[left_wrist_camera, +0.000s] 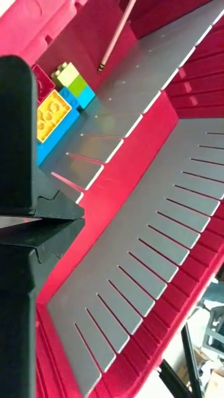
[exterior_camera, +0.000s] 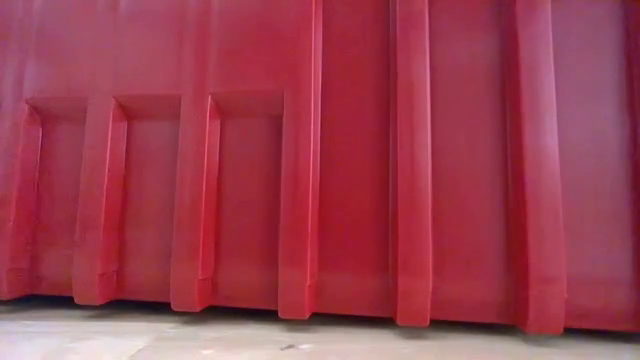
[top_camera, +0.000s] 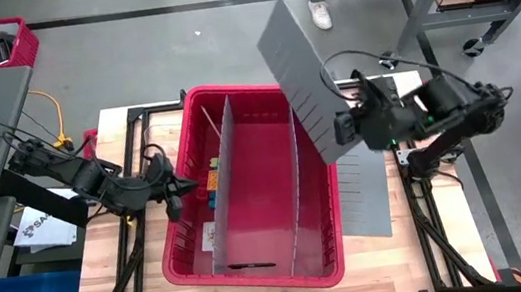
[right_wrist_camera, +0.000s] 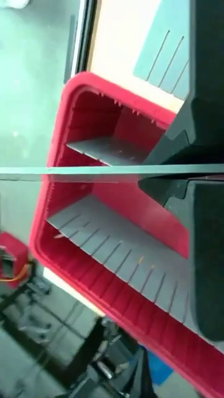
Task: Sort blocks
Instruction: Break down the bin divider
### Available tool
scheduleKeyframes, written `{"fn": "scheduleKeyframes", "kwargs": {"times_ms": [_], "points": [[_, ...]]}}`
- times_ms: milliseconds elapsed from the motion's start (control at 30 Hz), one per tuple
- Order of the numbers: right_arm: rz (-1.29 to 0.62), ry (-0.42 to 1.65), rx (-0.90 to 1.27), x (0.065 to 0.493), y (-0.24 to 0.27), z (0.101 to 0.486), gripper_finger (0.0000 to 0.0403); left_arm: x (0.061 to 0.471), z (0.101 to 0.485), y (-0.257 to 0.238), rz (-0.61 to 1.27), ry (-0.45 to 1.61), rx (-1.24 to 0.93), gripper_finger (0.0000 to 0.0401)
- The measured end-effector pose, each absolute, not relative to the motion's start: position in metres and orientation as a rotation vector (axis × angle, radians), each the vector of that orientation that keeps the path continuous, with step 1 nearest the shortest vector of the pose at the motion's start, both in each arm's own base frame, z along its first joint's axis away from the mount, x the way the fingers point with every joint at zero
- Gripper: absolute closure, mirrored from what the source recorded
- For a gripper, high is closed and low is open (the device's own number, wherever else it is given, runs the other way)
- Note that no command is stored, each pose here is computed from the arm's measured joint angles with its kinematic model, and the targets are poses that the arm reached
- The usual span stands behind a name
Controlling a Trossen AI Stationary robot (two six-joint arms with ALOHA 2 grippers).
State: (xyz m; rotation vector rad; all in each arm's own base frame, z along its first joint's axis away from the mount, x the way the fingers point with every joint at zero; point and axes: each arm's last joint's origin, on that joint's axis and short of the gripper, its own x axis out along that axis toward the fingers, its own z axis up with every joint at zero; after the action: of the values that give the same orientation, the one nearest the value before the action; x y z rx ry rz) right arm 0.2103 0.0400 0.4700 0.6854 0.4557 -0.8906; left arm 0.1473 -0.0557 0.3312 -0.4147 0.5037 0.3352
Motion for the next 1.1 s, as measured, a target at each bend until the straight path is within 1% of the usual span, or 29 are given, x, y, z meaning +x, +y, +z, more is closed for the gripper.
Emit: {"fn": "scheduleKeyframes", "kwargs": {"times_ms": [167, 333, 433, 667, 800, 1000, 1100], "points": [[-0.921, 0.359, 0.719, 0.178, 0.039, 0.464, 0.0403, 0.14, 0.336, -0.052, 0.326, 0.477, -0.434, 0.0401], [-0.918, 0.396, 0.71, 0.158, 0.031, 0.452, 0.0403, 0.135, 0.339, -0.05, 0.32, 0.455, -0.449, 0.0401], [-0.92, 0.419, 0.733, 0.138, 0.02, 0.446, 0.0403, 0.133, 0.34, -0.049, 0.317, 0.446, -0.455, 0.0401], [-1.059, 0.299, 0.705, 0.096, -0.009, 0.443, 0.0403, 0.135, 0.345, -0.049, 0.311, 0.394, -0.482, 0.0401], [-1.107, 0.383, 0.751, 0.083, -0.018, 0.426, 0.0403, 0.136, 0.347, -0.049, 0.319, 0.365, -0.493, 0.0401], [-1.152, 0.581, 0.884, 0.09, -0.019, 0.378, 0.0403, 0.139, 0.353, -0.05, 0.324, 0.294, -0.526, 0.0401], [-1.149, 0.628, 0.972, 0.092, -0.013, 0.361, 0.0403, 0.139, 0.354, -0.05, 0.33, 0.277, -0.532, 0.0401]]}}
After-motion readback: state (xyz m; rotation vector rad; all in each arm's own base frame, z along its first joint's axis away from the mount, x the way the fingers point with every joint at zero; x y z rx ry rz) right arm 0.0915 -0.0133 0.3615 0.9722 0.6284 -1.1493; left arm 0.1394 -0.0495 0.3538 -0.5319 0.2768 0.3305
